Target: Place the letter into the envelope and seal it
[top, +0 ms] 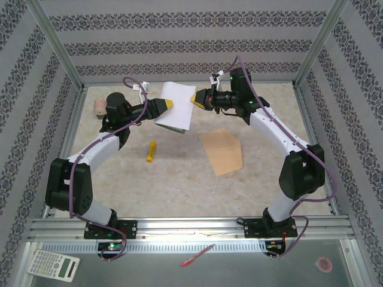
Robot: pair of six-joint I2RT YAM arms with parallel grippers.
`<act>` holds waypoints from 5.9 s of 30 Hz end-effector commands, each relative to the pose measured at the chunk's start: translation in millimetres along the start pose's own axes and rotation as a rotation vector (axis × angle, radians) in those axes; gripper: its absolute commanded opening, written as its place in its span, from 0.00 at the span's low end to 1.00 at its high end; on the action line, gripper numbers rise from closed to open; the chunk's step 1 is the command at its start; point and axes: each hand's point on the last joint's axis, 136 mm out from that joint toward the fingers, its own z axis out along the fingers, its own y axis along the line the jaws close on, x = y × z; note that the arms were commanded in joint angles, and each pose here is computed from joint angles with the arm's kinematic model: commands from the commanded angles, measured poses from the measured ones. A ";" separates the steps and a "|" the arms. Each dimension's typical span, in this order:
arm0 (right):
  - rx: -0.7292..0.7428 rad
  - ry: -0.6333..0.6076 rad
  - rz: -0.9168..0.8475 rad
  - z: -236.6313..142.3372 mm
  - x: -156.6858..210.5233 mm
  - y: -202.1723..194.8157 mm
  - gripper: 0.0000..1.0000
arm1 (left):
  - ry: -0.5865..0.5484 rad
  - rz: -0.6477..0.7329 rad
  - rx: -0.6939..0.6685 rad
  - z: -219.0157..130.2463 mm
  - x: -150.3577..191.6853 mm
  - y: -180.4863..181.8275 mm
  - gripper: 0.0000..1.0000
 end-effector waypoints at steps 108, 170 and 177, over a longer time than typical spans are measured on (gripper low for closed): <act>-0.398 0.217 -0.500 -19.4 72.4 55.2 0.00 | -0.052 0.076 0.217 -24.0 -51.4 -64.0 0.01; -0.491 -0.321 -0.192 63.9 9.7 36.7 0.92 | -0.821 -0.428 0.174 -73.3 -89.2 -17.6 0.00; -0.530 -0.310 -0.210 64.1 8.2 45.5 0.90 | -0.816 -0.434 0.182 -70.5 -87.1 -15.9 0.00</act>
